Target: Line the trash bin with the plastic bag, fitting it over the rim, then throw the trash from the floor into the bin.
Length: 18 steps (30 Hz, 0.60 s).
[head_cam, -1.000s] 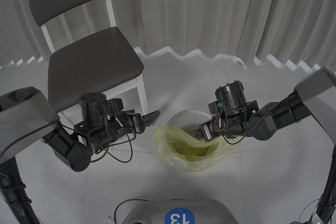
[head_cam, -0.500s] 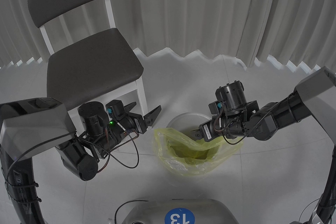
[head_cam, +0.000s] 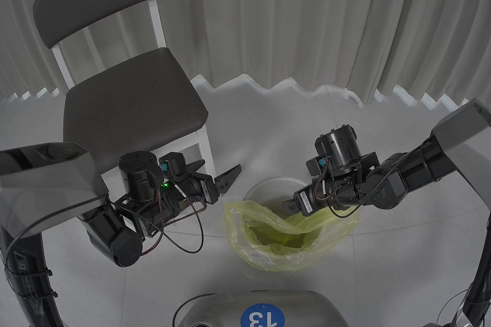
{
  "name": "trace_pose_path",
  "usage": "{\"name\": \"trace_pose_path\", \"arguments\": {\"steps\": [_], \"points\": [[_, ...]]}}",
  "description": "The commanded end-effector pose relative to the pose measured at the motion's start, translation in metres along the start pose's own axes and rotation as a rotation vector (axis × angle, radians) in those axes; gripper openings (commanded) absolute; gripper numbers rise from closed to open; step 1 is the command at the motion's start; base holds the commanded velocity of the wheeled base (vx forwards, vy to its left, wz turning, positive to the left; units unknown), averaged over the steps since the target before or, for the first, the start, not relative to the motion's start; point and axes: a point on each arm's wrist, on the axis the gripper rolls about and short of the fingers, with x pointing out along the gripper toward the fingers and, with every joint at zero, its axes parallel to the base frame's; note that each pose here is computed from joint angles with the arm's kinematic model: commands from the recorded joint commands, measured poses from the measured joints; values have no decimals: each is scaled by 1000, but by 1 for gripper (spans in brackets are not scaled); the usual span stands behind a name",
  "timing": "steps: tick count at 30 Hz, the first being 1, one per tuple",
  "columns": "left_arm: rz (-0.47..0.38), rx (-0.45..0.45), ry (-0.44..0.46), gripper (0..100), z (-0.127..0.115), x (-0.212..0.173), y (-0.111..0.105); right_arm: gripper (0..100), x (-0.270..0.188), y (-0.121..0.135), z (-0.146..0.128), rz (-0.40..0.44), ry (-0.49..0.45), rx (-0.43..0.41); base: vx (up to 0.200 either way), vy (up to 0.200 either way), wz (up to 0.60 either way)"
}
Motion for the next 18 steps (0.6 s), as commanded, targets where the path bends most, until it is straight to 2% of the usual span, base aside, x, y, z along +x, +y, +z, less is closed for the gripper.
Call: {"name": "trace_pose_path", "arguments": {"steps": [1,4,12,18], "points": [[3,-158,93,100,52,-18,-24,100,-6,3,-12,10,46,-44,0,0,0],[34,-253,136,100,63,-14,-24,100,-2,4,-17,12,65,-63,0,0,0],[37,-268,100,100,70,-9,-19,100,23,14,-30,37,118,-85,0,0,0],[40,-257,115,100,74,-7,-20,100,41,21,-39,50,152,-109,0,0,0]]}}
